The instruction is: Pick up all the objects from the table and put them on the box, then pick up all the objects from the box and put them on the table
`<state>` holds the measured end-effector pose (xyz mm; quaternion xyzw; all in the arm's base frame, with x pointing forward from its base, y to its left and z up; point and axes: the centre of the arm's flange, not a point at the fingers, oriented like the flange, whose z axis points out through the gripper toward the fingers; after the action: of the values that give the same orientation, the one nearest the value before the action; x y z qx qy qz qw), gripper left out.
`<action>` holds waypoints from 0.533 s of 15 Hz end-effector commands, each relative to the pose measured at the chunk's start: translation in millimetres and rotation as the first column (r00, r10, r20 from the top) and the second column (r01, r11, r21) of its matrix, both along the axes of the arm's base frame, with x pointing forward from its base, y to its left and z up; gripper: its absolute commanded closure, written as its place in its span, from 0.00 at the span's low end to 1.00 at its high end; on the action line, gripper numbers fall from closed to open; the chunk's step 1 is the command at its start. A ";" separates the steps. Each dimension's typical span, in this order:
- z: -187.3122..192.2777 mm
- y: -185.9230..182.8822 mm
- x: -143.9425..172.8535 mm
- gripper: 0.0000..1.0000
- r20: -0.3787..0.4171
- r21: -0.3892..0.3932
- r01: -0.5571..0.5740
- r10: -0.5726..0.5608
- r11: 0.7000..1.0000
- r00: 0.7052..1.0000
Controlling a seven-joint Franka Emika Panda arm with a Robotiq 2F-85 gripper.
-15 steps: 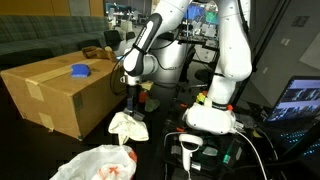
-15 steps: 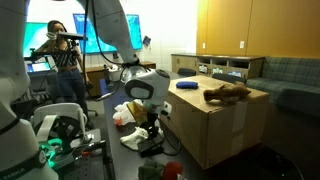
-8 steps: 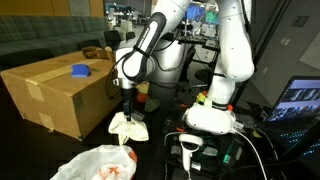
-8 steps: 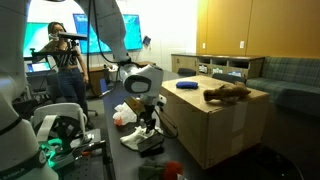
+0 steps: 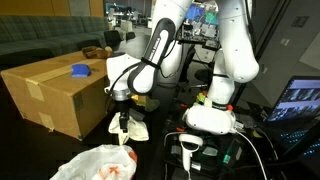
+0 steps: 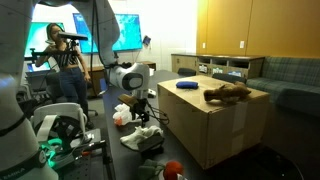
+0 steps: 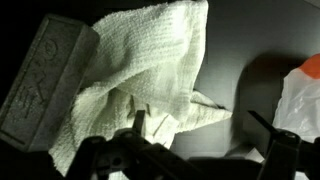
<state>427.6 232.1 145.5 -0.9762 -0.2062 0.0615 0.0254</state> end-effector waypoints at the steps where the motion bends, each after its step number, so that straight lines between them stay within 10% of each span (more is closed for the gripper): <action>1: -29.7 19.0 2.7 0.00 0.075 -0.084 -0.025 0.032 0.996 0.997; 8: -72.3 -9.4 -1.9 0.00 0.111 -0.282 -0.068 0.103 0.957 0.988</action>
<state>418.8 231.4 85.7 -0.9664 -0.2370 0.0435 -0.0897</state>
